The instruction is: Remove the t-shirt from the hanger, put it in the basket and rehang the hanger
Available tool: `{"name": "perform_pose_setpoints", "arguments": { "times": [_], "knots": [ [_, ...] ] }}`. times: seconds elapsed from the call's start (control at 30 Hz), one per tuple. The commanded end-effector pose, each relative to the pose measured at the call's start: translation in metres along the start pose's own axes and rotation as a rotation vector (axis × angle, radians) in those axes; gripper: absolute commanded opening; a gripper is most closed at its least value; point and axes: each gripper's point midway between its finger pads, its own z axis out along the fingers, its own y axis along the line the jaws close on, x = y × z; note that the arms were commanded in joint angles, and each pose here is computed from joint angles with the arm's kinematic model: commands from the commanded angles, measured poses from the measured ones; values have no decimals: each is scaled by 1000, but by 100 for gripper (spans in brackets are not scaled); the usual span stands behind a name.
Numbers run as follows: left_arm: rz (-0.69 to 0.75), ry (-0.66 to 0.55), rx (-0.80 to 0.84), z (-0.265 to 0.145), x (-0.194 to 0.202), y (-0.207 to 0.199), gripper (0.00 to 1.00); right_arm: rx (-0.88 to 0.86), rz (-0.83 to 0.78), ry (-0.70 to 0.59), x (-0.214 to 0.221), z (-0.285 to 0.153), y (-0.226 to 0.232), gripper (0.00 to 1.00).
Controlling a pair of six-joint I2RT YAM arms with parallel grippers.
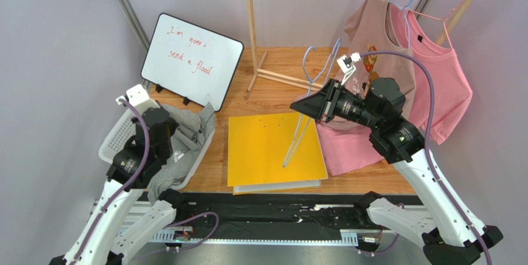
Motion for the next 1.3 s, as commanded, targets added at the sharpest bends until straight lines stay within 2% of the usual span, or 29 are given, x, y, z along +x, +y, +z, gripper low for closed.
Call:
{"name": "perform_pose_setpoints", "arguments": {
  "times": [0.0,0.13,0.27,0.3,0.33,0.4,0.43,0.53,0.57,0.6,0.67,0.73,0.87,1.0,1.17,1.27],
  "knots": [
    [-299,-2,-171,-6,32,38,0,-15,-40,-30,-3,-3,3,0],
    [-314,40,-231,-6,54,51,0,-8,-36,-24,-1,-1,-1,0],
    [-300,142,-325,-8,86,63,0,-2,-43,-29,-1,-1,-3,0],
    [-303,185,-319,-9,94,59,4,-2,-45,-29,-1,-1,-3,0],
    [-326,206,-324,-9,97,57,32,-1,-48,-29,-1,0,-3,0],
    [-311,284,-343,-12,111,54,68,2,-47,-27,-1,1,-5,0],
    [-300,311,-354,-12,113,51,99,2,-46,-25,-1,1,-5,0],
    [-313,441,-437,-25,132,52,99,0,-51,-19,0,2,-6,0],
    [-297,512,-486,-38,143,59,100,3,-54,-22,0,2,-7,0],
    [-353,536,-537,-42,148,60,99,4,-55,-25,-1,2,-7,0],
    [-331,647,-634,-60,165,65,99,12,-59,-29,-1,2,-9,0],
    [-316,699,-710,-67,176,70,99,16,-61,-29,-1,3,-11,0],
    [-341,776,-752,-76,195,67,99,16,-54,-20,1,5,-13,0],
    [-444,779,-772,-77,219,69,99,16,-55,-24,1,4,-13,0],
    [-546,713,-756,-62,236,72,99,19,-58,-28,2,3,-14,0],
    [-560,668,-779,-52,243,77,90,19,-55,-26,3,2,-14,0]
  ]
}}
